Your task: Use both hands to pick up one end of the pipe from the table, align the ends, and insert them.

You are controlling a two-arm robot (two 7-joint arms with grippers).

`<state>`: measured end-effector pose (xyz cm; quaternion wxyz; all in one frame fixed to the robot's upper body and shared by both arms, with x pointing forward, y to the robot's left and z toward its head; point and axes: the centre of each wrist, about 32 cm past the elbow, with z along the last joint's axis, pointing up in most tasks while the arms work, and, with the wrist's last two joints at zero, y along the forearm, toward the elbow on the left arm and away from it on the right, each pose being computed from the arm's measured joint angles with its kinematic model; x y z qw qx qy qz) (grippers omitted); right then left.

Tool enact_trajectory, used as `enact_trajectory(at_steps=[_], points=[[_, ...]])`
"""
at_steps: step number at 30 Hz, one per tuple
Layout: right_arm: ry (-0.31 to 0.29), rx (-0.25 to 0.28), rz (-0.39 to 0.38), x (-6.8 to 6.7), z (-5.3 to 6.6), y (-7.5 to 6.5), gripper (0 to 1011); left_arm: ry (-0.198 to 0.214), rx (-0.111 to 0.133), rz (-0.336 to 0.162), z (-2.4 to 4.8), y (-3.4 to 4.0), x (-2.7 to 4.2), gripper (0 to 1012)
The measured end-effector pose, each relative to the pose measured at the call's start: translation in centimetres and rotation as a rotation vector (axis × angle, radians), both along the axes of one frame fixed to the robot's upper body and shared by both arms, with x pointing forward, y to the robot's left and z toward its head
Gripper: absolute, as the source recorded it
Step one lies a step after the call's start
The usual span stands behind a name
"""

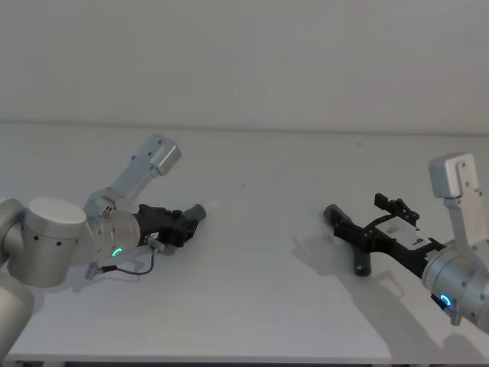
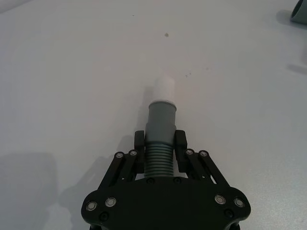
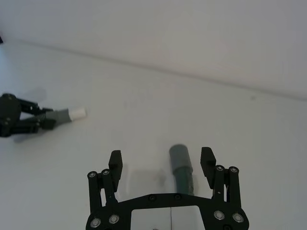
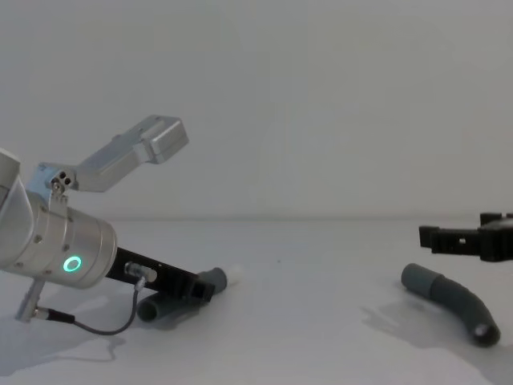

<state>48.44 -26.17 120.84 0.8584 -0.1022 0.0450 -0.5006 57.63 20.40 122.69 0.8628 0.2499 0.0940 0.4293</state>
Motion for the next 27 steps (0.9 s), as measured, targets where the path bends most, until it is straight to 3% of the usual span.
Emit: enact_trajectory(at_steps=[13, 27], points=[[0.174, -0.038, 0.022, 2.5, 0.0, -1.2, 1001, 0.0, 0.0, 0.0, 0.0, 0.0, 0.0, 355], [0.244, -0.053, 0.03, 4.2, -0.2, -1.6, 1001, 0.0, 0.0, 0.0, 0.0, 0.0, 0.0, 354]])
